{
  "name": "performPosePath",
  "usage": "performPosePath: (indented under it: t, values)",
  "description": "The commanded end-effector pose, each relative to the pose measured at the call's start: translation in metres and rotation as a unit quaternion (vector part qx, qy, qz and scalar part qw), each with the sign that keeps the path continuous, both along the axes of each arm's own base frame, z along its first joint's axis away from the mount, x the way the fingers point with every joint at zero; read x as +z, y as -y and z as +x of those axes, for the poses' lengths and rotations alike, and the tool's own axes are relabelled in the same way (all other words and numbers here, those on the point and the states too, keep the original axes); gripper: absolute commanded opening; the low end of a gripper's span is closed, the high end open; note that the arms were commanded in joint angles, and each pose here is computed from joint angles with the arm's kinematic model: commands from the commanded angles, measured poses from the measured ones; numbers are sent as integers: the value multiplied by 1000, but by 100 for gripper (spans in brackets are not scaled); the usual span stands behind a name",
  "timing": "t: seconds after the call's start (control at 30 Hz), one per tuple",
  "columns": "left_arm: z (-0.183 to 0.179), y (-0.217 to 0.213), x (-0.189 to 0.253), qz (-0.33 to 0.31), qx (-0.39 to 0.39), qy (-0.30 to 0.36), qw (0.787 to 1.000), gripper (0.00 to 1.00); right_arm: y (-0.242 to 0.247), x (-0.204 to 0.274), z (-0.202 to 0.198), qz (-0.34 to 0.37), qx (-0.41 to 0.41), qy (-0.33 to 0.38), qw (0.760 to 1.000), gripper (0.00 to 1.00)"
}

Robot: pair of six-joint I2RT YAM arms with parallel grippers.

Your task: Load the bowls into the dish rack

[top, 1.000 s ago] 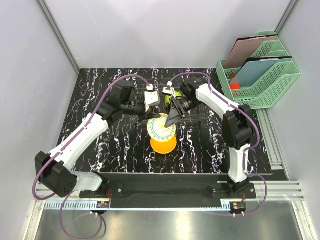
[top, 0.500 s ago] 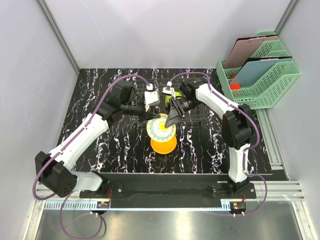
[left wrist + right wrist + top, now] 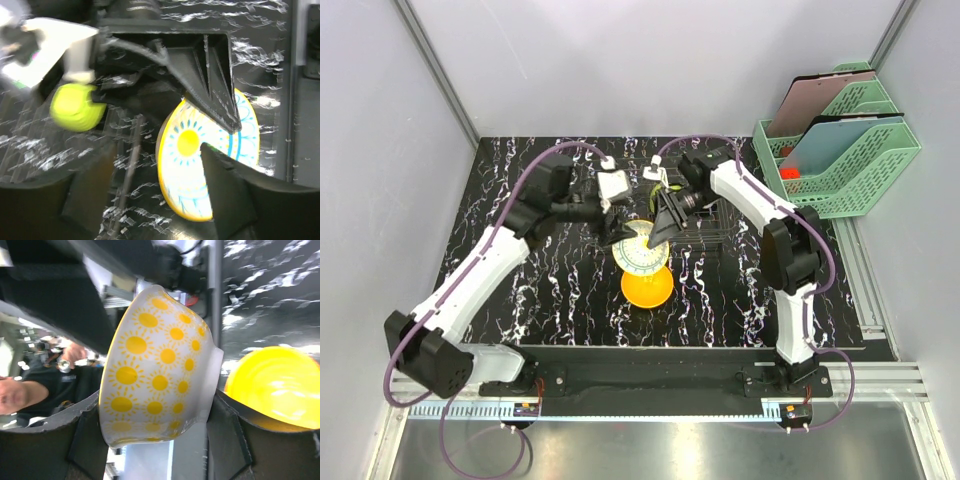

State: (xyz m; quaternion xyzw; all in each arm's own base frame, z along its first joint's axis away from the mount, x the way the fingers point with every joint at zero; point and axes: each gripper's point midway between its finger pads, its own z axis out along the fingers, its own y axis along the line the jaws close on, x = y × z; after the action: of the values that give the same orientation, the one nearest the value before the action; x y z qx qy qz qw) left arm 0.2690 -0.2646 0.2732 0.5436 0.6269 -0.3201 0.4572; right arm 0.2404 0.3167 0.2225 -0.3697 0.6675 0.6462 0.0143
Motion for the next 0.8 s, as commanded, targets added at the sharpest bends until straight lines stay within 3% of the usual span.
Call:
performPosePath:
  t: [0.0,0.03,0.17,0.27,0.37,0.4,0.5,0.77]
  values:
    - [20,-37,47,-17,76,69,995,83,23,10,1,-103,-17,-66,992,0]
    - [24,-45,45,-14,90,70,993,98,22,11,11,-110,-20,-36,993,0]
    - [43,-91,21,-7,162,48,986,99,25,7,43,-172,-55,25,983,0]
    - [50,-117,9,-11,208,32,978,99,32,-3,84,-245,-115,110,956,0]
    - [43,-127,-5,-6,222,16,975,99,45,-3,129,-300,-176,210,913,0]
    - [40,-128,-8,-4,222,16,975,99,57,-7,149,-339,-202,253,883,0]
    - [29,-129,-16,-3,219,11,976,99,67,-6,185,-367,-236,330,837,0]
    - [14,-130,-34,13,210,-6,978,99,58,-15,246,-384,-283,421,772,0]
